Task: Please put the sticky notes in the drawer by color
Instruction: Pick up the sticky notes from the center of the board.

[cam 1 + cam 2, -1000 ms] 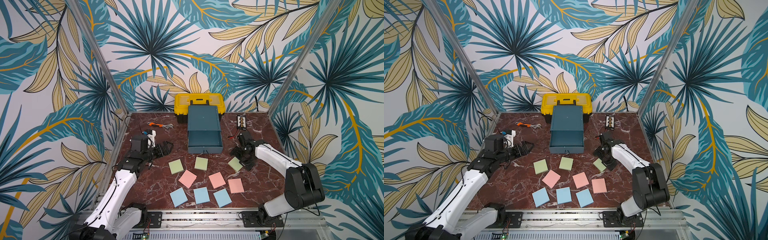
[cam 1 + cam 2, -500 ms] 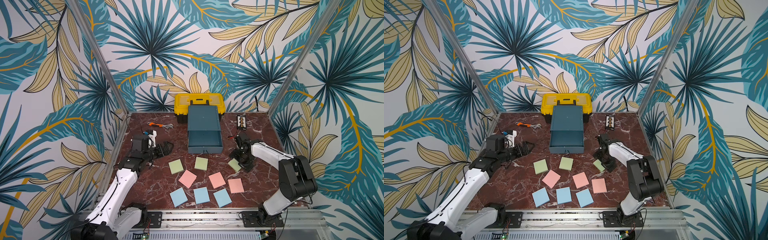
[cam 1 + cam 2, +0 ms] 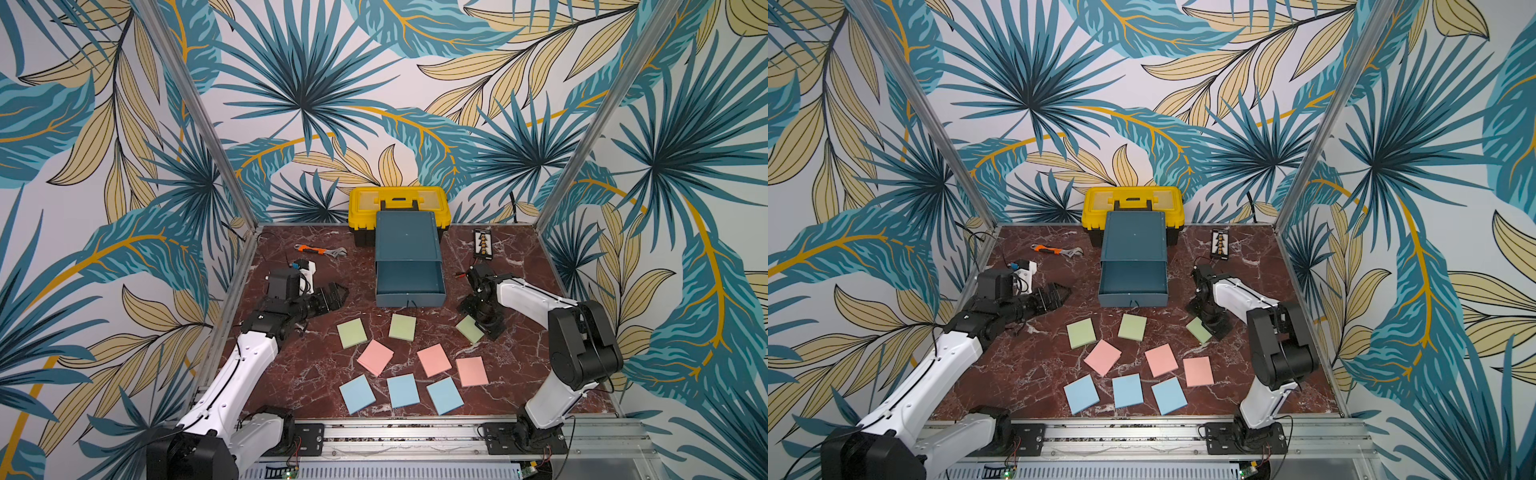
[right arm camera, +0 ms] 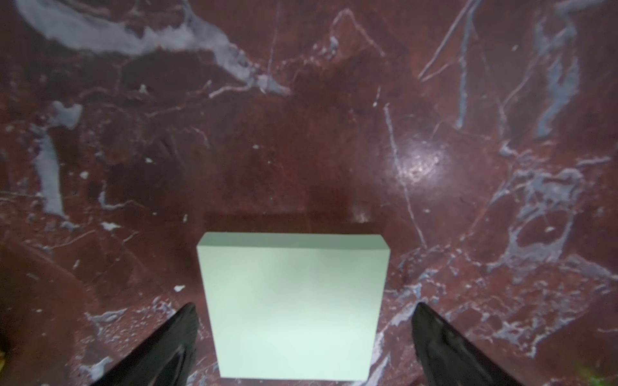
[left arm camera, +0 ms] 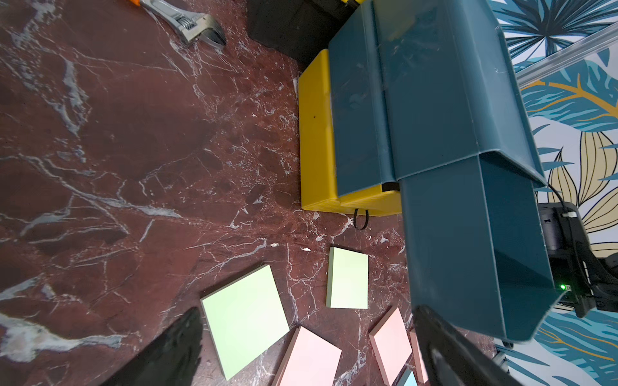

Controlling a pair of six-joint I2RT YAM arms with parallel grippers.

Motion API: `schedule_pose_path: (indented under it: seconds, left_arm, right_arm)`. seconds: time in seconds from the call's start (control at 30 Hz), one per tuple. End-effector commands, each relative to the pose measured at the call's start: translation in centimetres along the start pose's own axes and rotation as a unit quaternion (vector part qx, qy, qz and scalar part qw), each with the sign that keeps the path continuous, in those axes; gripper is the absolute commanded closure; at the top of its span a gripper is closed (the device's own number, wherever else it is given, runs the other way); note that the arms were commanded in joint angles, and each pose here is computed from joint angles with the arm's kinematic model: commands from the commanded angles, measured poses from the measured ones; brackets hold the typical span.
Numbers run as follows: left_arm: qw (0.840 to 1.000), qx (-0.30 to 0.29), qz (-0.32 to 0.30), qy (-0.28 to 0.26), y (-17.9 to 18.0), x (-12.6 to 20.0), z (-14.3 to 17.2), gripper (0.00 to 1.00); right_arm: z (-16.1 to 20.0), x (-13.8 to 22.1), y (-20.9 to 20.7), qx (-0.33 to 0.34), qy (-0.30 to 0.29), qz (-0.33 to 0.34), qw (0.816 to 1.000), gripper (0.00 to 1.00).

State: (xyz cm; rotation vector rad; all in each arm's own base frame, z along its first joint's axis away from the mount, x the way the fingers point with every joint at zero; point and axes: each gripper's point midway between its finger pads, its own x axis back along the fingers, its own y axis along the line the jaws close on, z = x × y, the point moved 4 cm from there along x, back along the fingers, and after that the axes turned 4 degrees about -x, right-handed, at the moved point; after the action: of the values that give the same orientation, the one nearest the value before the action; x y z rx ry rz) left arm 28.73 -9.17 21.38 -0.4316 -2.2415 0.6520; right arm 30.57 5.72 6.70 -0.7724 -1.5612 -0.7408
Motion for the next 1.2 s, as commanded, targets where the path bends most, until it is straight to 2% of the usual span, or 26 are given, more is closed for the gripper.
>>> schedule_pose_path:
  seconds: [0.0, 0.53, 1.03, 1.17]
  left_arm:
    - [1.000, -0.014, 0.005, -0.004, 0.0, -0.2, 0.1, 0.00]
    - [1.000, -0.015, 0.014, -0.003, -0.2, -0.4, 0.1, 0.00]
    - [1.000, -0.018, 0.017, -0.008, -0.5, -0.1, -0.2, 0.00]
    - [1.000, -0.019, 0.015, -0.009, -0.6, 0.2, -0.1, 0.00]
  right_arm:
    - [0.0, 0.0, -0.6, -0.003, 0.001, 0.024, 1.000, 0.00]
    - [-0.1, -2.3, 0.5, -0.001, 0.014, 0.051, 0.999, 0.01]
    - [0.9, -2.4, -0.4, -0.002, 0.019, 0.074, 0.997, 0.01]
    - [1.5, -2.7, -0.3, -0.001, 0.026, 0.075, 0.997, 0.04]
